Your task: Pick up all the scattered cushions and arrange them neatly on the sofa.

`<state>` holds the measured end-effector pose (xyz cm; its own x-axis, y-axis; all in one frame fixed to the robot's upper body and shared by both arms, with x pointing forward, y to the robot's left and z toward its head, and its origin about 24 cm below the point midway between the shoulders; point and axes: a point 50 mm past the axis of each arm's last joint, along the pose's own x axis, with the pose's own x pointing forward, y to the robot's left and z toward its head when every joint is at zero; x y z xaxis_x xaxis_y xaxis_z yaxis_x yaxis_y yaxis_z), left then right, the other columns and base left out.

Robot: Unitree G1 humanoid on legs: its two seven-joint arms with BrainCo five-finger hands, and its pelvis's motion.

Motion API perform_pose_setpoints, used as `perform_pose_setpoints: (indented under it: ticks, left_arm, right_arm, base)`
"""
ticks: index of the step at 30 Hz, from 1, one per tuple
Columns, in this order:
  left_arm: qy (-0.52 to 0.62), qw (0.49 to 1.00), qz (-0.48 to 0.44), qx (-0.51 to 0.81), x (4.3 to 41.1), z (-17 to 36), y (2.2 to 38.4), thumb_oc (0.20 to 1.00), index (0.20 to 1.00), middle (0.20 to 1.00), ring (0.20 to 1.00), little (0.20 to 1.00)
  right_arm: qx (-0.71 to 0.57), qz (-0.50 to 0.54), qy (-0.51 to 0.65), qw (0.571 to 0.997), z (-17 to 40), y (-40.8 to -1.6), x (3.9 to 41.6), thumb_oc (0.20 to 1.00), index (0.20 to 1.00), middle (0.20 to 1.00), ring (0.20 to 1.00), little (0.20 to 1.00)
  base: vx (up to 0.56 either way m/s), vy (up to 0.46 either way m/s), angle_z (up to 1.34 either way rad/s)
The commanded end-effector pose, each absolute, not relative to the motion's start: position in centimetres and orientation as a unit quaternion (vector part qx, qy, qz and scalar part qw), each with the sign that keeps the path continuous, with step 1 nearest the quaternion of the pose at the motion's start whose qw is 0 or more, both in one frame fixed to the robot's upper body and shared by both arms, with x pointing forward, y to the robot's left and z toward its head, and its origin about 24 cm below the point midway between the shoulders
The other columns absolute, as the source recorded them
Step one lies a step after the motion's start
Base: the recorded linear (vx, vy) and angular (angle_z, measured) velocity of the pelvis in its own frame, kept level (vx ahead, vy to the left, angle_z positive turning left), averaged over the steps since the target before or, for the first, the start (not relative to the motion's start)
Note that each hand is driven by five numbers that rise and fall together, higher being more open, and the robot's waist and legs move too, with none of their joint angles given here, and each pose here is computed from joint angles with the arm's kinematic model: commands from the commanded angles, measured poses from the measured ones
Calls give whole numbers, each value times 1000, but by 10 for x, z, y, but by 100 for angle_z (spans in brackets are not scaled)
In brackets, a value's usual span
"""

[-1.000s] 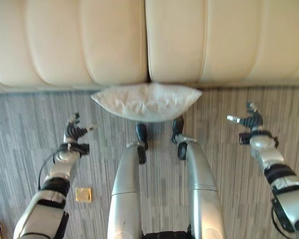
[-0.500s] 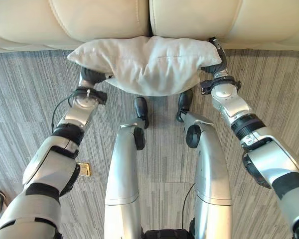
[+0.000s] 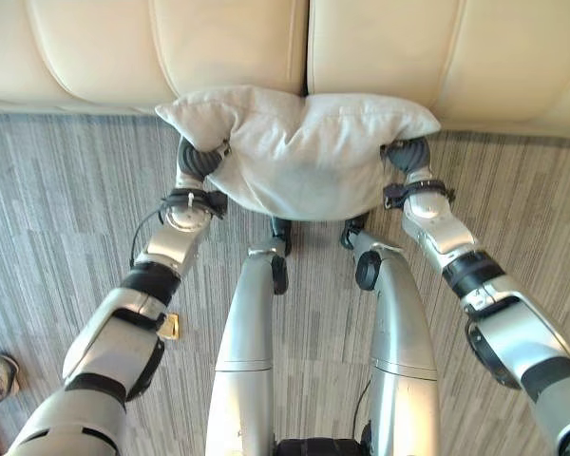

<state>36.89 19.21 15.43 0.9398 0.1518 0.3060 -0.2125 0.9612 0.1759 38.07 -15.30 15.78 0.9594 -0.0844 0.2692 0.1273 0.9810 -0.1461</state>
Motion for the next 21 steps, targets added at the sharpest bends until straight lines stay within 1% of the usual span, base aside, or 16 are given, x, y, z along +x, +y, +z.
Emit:
perform_pose_setpoints:
  ticks: [1,3,4,5,9,10,11,13,21]
  left_arm:
    - [-232,971,9,53,353,166,149,200,200,200,200,200]
    - [-218,975,-6,47,340,148,148,200,200,200,200,200]
    - [-205,978,-14,39,328,134,149,200,200,200,200,200]
    - [-205,978,-14,39,327,134,149,200,200,200,200,200]
    - [-176,983,-36,24,302,107,149,200,200,200,200,200]
    - [-166,985,-42,22,291,99,152,200,200,200,200,200]
    - [-166,985,-42,22,291,99,151,200,200,200,200,200]
    - [-163,986,-37,20,278,93,159,200,200,200,200,200]
    - [-136,990,-14,33,254,80,181,200,200,200,200,200]
  right_arm:
    - [-38,70,-229,970,171,-97,356,200,200,200,200,200]
    - [-33,80,-227,970,158,-103,341,200,200,200,200,200]
    - [-18,96,-225,969,147,-105,326,200,200,200,200,200]
    - [-18,96,-225,969,147,-105,326,200,200,200,200,200]
    - [-6,107,-223,969,132,-119,298,200,200,200,200,200]
    - [-11,111,-218,970,126,-127,287,200,200,200,200,200]
    - [-11,111,-218,970,126,-127,286,200,200,200,200,200]
    - [-26,117,-207,971,117,-138,273,200,200,200,200,200]
    - [-38,124,-174,976,103,-152,256,200,200,200,200,200]
  base:
    - [14,12,-9]
    - [65,5,-9]
    - [81,12,-13]
    - [26,22,-17]
    - [135,-8,-14]
    - [214,-7,-2]
    - [293,-10,-10]
    - [235,-5,-13]
    - [219,22,-13]
